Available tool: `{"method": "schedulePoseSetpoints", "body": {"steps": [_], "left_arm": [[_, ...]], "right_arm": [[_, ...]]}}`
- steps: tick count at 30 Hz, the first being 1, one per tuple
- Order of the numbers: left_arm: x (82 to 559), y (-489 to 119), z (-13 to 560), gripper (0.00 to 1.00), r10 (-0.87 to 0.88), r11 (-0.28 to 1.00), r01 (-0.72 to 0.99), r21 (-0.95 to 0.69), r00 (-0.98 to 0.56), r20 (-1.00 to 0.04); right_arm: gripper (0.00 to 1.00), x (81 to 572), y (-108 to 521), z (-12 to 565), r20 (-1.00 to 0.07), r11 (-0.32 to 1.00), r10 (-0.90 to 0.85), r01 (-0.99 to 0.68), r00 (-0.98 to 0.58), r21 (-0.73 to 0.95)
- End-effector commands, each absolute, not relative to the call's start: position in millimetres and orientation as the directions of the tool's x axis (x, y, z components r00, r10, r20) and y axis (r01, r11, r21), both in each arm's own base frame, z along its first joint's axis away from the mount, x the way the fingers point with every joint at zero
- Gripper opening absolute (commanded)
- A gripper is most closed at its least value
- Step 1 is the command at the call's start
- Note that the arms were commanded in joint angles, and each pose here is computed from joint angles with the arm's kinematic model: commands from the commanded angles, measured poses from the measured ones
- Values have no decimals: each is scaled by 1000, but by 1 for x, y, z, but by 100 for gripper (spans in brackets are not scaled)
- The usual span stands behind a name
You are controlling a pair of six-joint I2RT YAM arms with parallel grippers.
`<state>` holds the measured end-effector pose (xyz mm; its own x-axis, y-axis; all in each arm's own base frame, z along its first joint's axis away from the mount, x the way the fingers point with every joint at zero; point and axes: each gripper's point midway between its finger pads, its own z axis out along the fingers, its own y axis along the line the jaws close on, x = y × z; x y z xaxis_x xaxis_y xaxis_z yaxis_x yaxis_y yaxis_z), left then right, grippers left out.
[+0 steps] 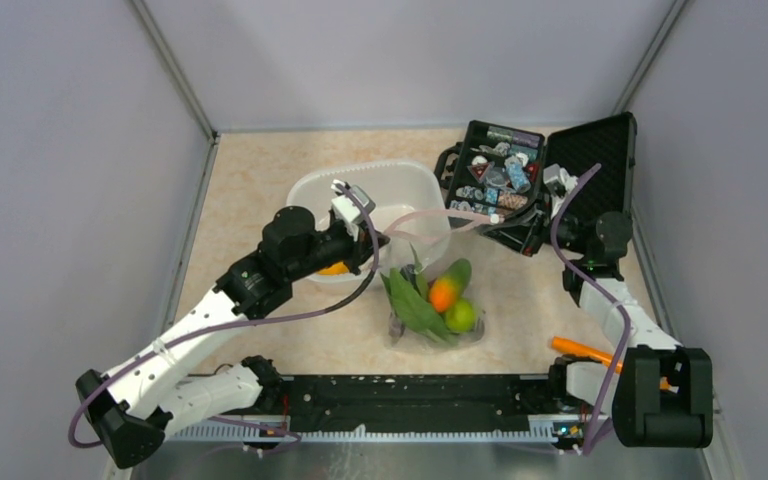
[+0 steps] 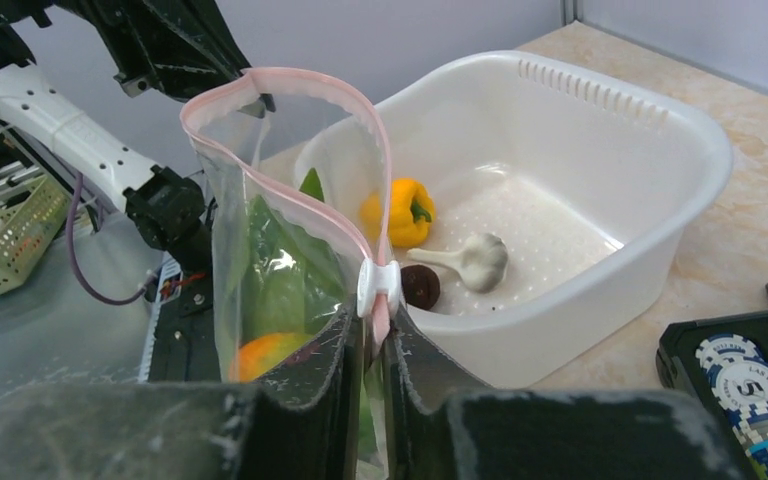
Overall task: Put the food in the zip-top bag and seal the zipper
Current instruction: Adjust the zipper food storage bag at the center of the board.
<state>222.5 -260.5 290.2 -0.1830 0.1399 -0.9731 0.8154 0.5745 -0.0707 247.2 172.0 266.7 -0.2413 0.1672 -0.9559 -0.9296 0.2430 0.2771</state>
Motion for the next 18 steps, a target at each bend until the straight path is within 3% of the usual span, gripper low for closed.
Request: {"method": "schedulePoseSetpoints", "body": {"steps": [1, 4, 10, 11, 12, 13, 15, 16, 18], "left_arm": [[229, -255, 312, 0, 89, 595, 803, -37, -112, -990], [229, -252, 311, 0, 84, 602, 798, -35, -107, -991], [230, -247, 312, 0, 85, 618, 785, -34, -109, -990], [231, -246, 312, 10, 84, 626, 779, -34, -111, -990], [232, -244, 313, 33, 75, 635, 771, -42, -116, -990], [232, -244, 316, 45, 69, 634, 772, -45, -115, -991], [229, -243, 326, 59, 58, 628, 777, -45, -104, -993], [227, -243, 334, 75, 51, 621, 783, -43, -96, -994], [221, -247, 350, 85, 46, 586, 809, -35, -76, -996]], "right_arm": [[8, 237, 175, 281, -968, 217, 186, -954, -169, 208], [0, 235, 175, 282, -969, 221, 189, -955, -159, 200], [0, 230, 174, 290, -973, 240, 198, -957, -114, 161], [0, 229, 174, 293, -974, 248, 203, -957, -101, 151], [0, 229, 173, 293, -975, 257, 204, -956, -89, 140], [0, 228, 173, 293, -976, 264, 202, -954, -86, 139], [0, 226, 175, 293, -980, 261, 183, -956, -83, 130], [0, 221, 179, 293, -983, 247, 167, -962, -74, 115], [0, 219, 183, 291, -989, 244, 136, -965, -66, 98]]}}
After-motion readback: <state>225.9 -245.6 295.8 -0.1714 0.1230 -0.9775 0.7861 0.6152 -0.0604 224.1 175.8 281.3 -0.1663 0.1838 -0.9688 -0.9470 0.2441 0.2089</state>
